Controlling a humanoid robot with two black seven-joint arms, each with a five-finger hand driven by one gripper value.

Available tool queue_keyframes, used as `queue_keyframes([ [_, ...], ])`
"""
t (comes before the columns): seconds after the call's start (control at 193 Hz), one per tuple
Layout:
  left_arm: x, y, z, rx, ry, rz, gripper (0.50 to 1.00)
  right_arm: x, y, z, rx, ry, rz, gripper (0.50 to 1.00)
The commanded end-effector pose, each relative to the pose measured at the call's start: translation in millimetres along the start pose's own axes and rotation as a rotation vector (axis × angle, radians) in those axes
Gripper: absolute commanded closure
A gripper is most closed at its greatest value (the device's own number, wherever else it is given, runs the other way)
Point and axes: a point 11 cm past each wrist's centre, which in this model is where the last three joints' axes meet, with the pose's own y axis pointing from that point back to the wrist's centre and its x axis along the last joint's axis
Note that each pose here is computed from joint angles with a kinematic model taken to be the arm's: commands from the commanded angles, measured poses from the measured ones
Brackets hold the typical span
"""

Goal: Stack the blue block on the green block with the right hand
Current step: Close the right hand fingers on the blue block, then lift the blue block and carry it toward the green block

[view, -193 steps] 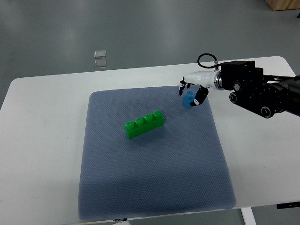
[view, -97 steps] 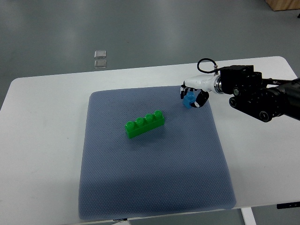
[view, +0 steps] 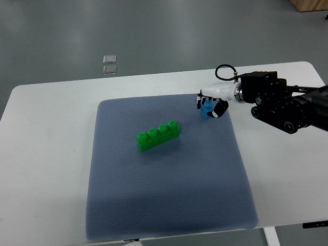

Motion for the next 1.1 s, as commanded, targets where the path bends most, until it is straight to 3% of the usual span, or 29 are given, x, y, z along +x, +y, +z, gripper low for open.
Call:
queue_keyframes([
  [0.0, 0.0, 0.0, 0.0, 0.0, 0.0, 0.0, 0.5, -0.8, -0.1, -0.2, 0.005, 0.0, -0.002, 0.867],
  [0.596, -4.2, 0.2, 0.3, -0.001, -0.001, -0.012, 0.5, 9.5, 4.7, -3.4, 0.043, 0.027, 0.012, 0.889],
  [1.093, -6.9, 0.3, 0.3, -0.001, -0.003, -0.02, 0.5, 57.1, 37.7, -57.8, 0.184, 0.105, 0.023, 0.887],
])
